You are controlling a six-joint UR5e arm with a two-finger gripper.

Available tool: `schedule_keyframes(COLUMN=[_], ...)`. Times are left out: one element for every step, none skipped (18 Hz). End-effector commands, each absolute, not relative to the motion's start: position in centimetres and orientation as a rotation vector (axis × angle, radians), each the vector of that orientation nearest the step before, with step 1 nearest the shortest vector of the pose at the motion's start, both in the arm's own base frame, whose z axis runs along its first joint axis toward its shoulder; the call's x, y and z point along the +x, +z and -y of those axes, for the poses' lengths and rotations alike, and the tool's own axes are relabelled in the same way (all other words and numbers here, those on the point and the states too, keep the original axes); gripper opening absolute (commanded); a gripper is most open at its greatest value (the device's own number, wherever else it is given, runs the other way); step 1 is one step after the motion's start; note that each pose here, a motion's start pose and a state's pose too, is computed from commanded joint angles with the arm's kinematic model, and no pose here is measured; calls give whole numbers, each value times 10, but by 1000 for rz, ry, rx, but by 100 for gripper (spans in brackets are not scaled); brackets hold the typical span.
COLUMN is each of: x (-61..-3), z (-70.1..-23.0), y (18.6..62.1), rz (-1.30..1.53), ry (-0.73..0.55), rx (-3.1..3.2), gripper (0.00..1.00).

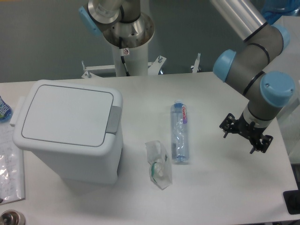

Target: Open the trash can

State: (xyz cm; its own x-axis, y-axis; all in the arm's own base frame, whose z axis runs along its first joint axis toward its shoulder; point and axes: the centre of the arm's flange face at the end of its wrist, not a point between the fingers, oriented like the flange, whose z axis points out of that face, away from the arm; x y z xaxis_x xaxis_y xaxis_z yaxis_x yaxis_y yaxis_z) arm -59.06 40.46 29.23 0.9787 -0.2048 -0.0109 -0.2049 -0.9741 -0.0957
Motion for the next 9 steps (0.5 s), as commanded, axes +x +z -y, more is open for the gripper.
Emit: schedule_keyframes(x=[-587, -583, -580, -577, -572, -565, -557, -551, -544], z=[-408, -410, -412, -415, -423, -433, -442, -451, -459], y=[296, 302, 310, 314, 317, 318, 319, 326, 332], rz=[-320, -312, -276, -227, -184, -150, -128, -103, -82], ry=[-4, -17, -26, -41, -54, -66, -73, -66, -70], rx=[-3013, -2992, -2972, -2951, -2933, -2925, -2925, -2918, -2904], gripper=[100, 100, 100, 100, 100, 100, 100, 100, 100])
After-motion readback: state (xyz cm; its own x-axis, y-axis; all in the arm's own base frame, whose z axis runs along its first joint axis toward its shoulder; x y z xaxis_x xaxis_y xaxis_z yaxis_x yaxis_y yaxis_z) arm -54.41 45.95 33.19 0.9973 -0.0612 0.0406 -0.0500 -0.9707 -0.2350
